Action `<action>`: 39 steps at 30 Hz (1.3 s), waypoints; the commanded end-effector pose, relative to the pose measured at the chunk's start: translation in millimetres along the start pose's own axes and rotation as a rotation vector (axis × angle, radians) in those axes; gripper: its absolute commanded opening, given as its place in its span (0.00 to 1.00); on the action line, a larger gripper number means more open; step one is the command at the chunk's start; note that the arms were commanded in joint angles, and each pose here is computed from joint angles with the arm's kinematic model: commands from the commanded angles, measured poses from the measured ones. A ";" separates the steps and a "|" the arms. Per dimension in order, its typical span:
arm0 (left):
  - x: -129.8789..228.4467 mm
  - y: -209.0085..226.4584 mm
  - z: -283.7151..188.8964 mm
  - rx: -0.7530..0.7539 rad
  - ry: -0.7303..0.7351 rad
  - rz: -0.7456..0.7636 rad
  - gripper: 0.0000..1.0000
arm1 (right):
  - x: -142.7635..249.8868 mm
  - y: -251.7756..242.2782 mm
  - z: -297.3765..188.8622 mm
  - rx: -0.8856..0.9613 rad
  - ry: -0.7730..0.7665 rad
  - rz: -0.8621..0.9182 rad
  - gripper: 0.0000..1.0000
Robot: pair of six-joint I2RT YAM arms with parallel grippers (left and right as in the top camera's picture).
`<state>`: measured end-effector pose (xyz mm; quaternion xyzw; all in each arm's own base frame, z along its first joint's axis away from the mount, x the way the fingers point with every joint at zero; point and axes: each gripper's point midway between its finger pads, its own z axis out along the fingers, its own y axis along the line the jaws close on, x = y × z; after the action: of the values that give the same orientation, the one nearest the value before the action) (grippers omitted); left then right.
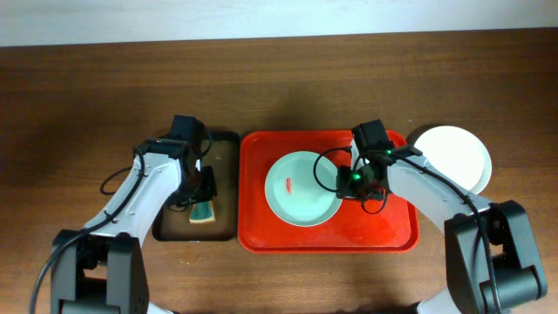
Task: Clean dirty plates on tray and stack at the side
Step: 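Lower the left gripper into the black tray and grasp the sponge, then scrub the pale green plate with the sponge while the right gripper holds it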
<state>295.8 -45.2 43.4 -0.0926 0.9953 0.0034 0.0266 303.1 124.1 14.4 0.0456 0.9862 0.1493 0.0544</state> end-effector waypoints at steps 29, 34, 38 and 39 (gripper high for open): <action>-33.4 2.6 -6.1 0.032 -0.033 0.056 0.00 | 20.5 35.6 -4.2 -0.195 0.100 0.025 0.41; -32.3 -5.0 -9.0 0.050 -0.029 0.071 0.00 | -1.9 5.1 -0.1 -0.011 -0.017 0.014 0.37; -27.6 -14.9 -8.3 0.050 -0.025 0.104 0.00 | 1.1 8.3 0.3 -0.022 -0.006 0.010 0.31; -25.2 -16.3 -6.8 0.049 -0.020 0.110 0.00 | 3.7 13.2 1.2 -0.030 0.000 -0.003 0.31</action>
<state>319.9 -48.7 48.0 -0.0528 0.9980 -0.0109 0.0334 303.8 133.6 16.6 0.0546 0.9824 0.1708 0.0528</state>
